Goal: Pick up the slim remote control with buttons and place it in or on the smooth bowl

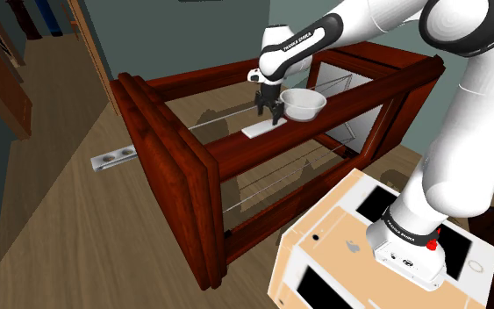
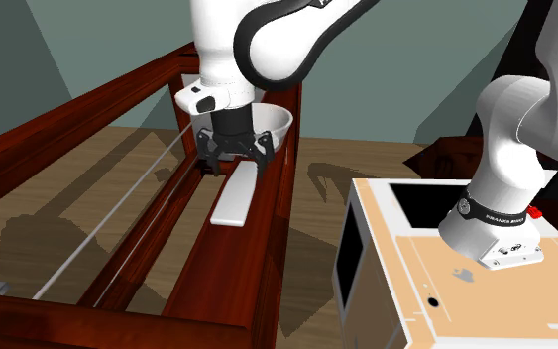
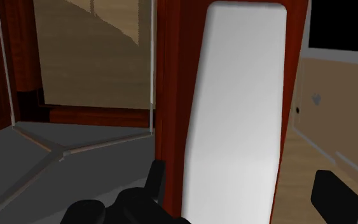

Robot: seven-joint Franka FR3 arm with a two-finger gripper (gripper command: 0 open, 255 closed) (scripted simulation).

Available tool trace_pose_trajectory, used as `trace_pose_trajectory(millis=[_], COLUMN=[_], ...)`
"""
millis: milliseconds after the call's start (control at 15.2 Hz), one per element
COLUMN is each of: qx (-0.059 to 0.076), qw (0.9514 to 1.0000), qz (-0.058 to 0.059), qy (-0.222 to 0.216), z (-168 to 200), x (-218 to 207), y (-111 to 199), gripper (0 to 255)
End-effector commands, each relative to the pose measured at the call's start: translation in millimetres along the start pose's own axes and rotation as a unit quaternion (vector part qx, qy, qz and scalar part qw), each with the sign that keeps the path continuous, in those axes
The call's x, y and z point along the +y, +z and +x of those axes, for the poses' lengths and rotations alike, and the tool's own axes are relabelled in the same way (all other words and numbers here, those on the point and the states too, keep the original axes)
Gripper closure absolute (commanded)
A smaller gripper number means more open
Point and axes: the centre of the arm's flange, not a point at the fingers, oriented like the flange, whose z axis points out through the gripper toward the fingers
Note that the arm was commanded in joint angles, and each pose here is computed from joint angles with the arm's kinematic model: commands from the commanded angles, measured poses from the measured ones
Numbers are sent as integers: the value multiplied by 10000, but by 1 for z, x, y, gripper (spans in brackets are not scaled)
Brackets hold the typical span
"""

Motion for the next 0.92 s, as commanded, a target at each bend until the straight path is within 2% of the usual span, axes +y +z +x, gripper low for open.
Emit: trace_pose_trajectory(millis=[0, 198, 726, 792, 858], qx=[1, 1, 1, 1, 1], qw=[10000, 10000, 10000, 10000, 10000], qz=[-2, -2, -2, -2, -2], qy=[-23, -23, -23, -23, -23], z=[1, 1, 1, 1, 1], x=[0, 0, 0, 0, 0], y=[11, 30, 30, 30, 30], gripper=[0, 0, 0, 255, 255])
